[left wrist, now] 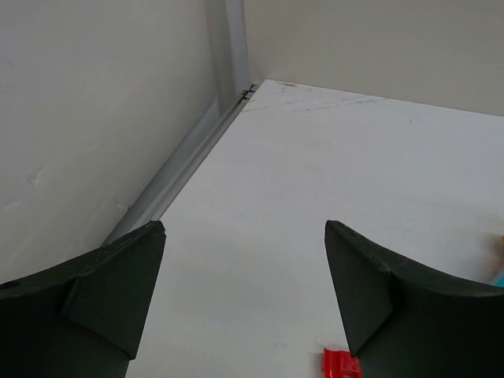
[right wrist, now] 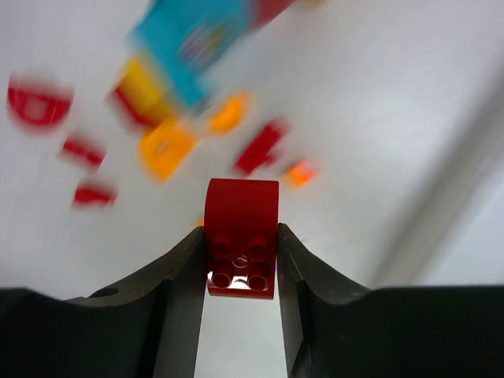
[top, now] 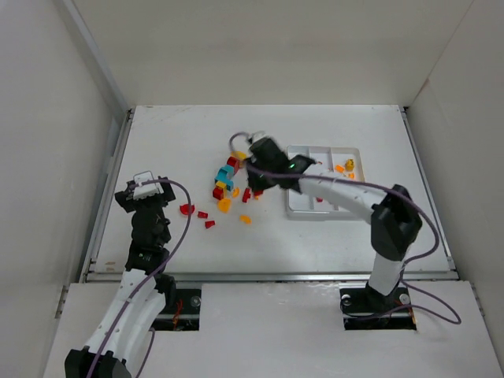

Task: Sort the legos into containers by color

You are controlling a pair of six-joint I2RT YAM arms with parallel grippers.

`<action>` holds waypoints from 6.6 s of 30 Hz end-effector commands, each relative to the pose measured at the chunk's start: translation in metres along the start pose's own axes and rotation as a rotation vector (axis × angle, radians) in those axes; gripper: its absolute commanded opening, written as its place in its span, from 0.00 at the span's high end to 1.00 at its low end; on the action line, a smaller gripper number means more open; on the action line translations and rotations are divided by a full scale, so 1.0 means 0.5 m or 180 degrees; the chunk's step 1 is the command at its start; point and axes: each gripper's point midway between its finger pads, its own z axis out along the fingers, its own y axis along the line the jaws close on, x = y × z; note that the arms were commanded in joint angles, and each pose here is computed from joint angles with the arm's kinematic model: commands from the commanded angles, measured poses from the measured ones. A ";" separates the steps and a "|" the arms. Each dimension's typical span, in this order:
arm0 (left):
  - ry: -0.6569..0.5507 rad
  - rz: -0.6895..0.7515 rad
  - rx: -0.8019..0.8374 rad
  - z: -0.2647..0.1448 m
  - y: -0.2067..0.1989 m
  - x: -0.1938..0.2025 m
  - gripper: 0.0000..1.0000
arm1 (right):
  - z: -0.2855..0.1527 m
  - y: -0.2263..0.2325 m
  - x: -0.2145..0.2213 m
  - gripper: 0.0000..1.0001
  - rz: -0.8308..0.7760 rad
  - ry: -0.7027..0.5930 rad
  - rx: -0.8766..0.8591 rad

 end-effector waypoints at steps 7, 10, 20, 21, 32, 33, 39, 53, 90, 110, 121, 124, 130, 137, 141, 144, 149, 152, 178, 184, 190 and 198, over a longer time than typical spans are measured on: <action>0.0029 0.0111 0.0461 0.000 -0.046 0.001 0.15 | -0.025 -0.503 -0.129 1.00 0.0878 -0.0258 0.0880; 0.0056 0.0162 0.0508 0.004 -0.047 0.003 0.12 | -0.006 -0.592 -0.126 1.00 0.1045 -0.0257 0.1054; 0.0177 0.0228 0.0499 0.013 -0.040 0.021 0.10 | 0.033 -0.650 -0.122 0.41 0.0988 -0.0085 0.1317; 0.0175 0.0227 0.0528 0.013 -0.043 0.021 0.10 | 0.033 -0.650 -0.122 0.33 0.0988 -0.0085 0.1317; 0.0142 0.0211 0.0623 0.008 -0.052 0.015 0.07 | -0.030 -0.395 -0.230 0.30 -0.0678 -0.0568 0.0734; 0.0142 0.0211 0.0623 0.008 -0.052 0.015 0.07 | -0.012 -0.330 -0.221 0.30 -0.0852 -0.0542 0.0397; 0.0166 0.0222 0.0660 0.006 -0.055 0.019 0.07 | 0.086 -0.241 -0.125 0.40 -0.1089 0.0088 -0.0370; 0.0164 0.0221 0.0694 0.006 -0.059 0.014 0.07 | 0.137 -0.173 -0.010 0.35 -0.1499 0.0481 -0.0663; 0.0209 0.0239 0.0825 0.001 -0.072 0.023 0.06 | 0.035 -0.370 -0.133 1.00 0.0003 -0.0232 -0.0023; 0.0224 0.0273 0.0945 -0.003 -0.083 0.027 0.06 | -0.068 -0.795 -0.079 0.67 0.1645 -0.0367 0.1567; 0.0195 0.0261 0.0972 -0.005 -0.086 0.021 0.06 | -0.123 -0.769 -0.096 0.38 0.1323 -0.0422 0.1565; 0.0193 0.0260 0.1001 -0.006 -0.089 0.021 0.06 | -0.137 -0.768 -0.099 0.44 0.1285 -0.0452 0.1597; 0.0136 0.0238 0.1026 -0.009 -0.090 0.011 0.06 | -0.106 -0.783 -0.080 0.70 0.1256 -0.0204 0.1641; 0.0134 0.0237 0.1055 -0.011 -0.092 0.006 0.06 | -0.074 -0.791 -0.060 0.49 0.1246 -0.0029 0.1633; 0.0134 0.0237 0.1055 -0.011 -0.092 0.006 0.06 | -0.065 -0.792 -0.048 0.45 0.1223 0.0069 0.1627; 0.0134 0.0237 0.1055 -0.011 -0.092 0.006 0.06 | -0.076 -0.788 -0.050 0.46 0.1222 0.0065 0.1627; 0.0108 0.0228 0.1024 -0.011 -0.086 0.001 0.06 | -0.138 -0.644 -0.142 0.50 0.0703 -0.0335 0.1469; 0.0079 0.0217 0.0991 -0.009 -0.083 -0.004 0.06 | -0.155 -0.484 -0.166 0.35 0.0120 -0.0571 0.1140; -0.0047 0.0196 0.0804 -0.008 -0.059 -0.028 0.06 | 0.105 0.026 0.114 0.29 -0.1394 0.0184 -0.0524; -0.0074 0.0185 0.0801 -0.008 -0.059 -0.032 0.06 | 0.128 0.036 0.111 0.38 -0.1425 0.0189 -0.0400; -0.0073 0.0188 0.0772 -0.006 -0.054 -0.032 0.06 | 0.120 0.031 0.107 0.78 -0.1424 0.0162 -0.0366; -0.0051 0.0198 0.0833 -0.008 -0.060 -0.028 0.06 | 0.079 0.023 0.080 1.00 -0.1220 0.0006 -0.0260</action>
